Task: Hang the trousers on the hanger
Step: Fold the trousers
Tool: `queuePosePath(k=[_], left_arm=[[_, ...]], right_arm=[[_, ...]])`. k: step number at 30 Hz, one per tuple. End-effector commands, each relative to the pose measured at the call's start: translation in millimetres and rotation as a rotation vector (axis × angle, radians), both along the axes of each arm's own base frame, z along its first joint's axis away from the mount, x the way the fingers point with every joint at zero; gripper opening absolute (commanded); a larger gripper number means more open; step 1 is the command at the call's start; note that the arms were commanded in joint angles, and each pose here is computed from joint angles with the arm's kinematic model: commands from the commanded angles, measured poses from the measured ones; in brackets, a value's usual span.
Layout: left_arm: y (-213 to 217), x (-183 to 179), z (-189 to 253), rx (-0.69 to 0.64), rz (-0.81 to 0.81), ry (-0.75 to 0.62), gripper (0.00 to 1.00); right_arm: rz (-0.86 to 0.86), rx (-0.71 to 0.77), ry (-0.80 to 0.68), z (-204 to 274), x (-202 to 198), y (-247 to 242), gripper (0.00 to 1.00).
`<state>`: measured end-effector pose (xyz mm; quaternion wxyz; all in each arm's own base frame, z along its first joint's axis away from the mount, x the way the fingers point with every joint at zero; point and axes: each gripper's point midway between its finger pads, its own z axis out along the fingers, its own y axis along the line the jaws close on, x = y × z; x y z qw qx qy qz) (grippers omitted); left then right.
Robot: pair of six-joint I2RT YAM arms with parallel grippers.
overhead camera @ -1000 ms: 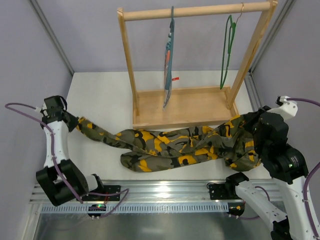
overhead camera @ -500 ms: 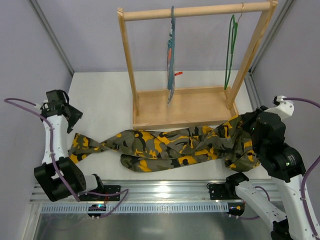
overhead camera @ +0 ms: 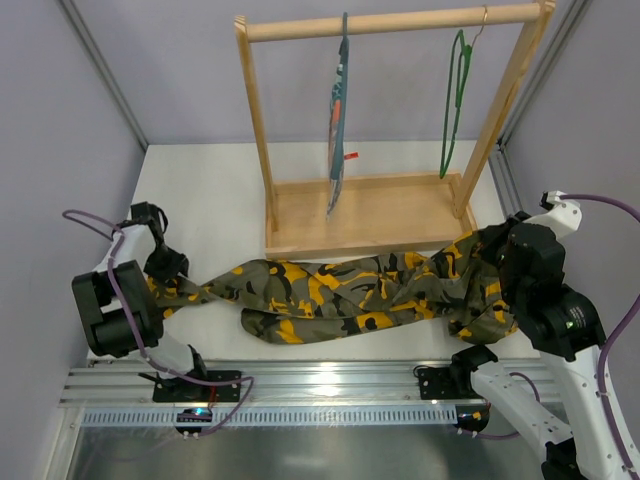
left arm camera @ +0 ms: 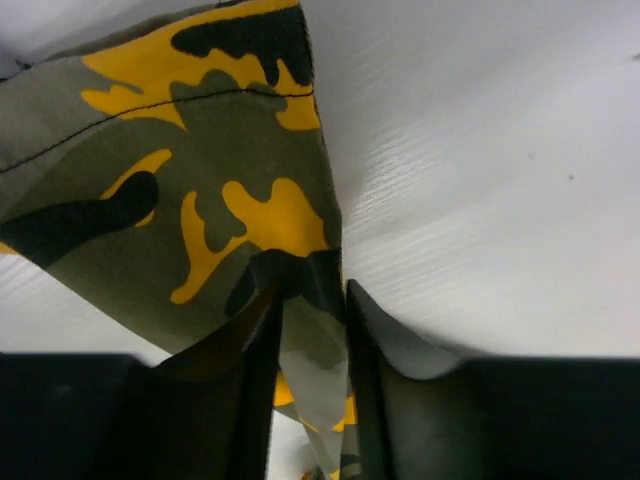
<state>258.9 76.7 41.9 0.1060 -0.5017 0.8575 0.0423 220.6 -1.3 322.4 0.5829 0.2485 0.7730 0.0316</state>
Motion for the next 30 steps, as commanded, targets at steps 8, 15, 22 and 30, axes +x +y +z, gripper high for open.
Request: queuePosePath(k=[8, 15, 22, 30], left_arm=[[17, 68, 109, 0.093, -0.049, -0.329, 0.00], [35, 78, 222, 0.222, -0.015, -0.694, 0.00], [38, 62, 219, 0.171, 0.004, -0.759, 0.00], [56, -12, 149, 0.294, 0.236, -0.579, 0.00]], right_arm=[[-0.061, -0.034, -0.061, 23, 13, -9, 0.04], [-0.282, -0.141, -0.076, 54, 15, -48, 0.04], [-0.308, -0.108, -0.055, 65, 27, -56, 0.04], [-0.327, -0.105, 0.014, 57, 34, -68, 0.04]])
